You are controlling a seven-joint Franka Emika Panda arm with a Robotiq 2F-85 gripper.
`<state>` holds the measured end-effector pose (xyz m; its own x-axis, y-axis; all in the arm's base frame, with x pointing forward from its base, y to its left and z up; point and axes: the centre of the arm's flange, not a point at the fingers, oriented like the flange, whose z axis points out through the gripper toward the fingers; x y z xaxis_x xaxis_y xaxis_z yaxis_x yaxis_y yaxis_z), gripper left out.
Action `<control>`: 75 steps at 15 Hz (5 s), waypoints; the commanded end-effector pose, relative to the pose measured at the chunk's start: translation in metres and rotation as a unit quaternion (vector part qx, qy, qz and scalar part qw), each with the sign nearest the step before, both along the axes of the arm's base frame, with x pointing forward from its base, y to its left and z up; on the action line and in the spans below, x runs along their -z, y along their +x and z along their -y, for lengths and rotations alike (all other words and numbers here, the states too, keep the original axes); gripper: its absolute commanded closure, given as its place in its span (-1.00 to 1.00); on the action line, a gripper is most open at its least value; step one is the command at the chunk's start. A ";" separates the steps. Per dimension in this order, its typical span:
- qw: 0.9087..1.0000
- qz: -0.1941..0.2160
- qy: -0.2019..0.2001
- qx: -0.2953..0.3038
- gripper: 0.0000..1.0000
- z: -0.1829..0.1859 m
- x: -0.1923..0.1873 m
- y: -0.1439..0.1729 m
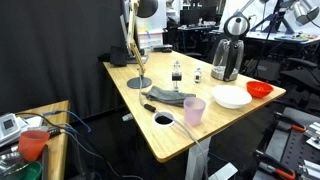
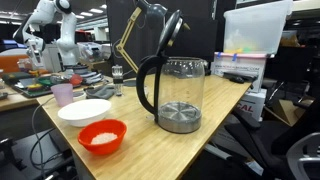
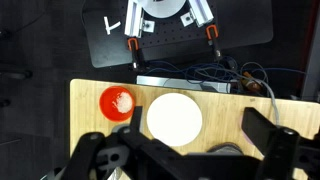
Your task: Pour the white contents out of the orange bowl and into the white bowl
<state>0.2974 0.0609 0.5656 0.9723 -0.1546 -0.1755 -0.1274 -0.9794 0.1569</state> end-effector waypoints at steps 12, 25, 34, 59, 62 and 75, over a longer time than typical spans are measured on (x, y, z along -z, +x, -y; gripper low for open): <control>0.993 -0.072 0.007 0.089 -1.00 0.079 0.065 -0.010; 0.985 -0.084 0.030 0.149 -1.00 0.102 0.107 -0.003; 0.966 -0.075 -0.024 0.244 -1.00 0.168 0.172 -0.002; 0.925 0.055 0.032 0.376 -1.00 0.242 0.263 0.025; 0.922 0.056 0.033 0.382 -1.00 0.242 0.265 0.025; 0.889 0.058 0.016 0.455 -1.00 0.261 0.319 0.024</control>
<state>0.3167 -0.1926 0.2632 0.4832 -0.8705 -0.0934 -0.8711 -0.4887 0.0480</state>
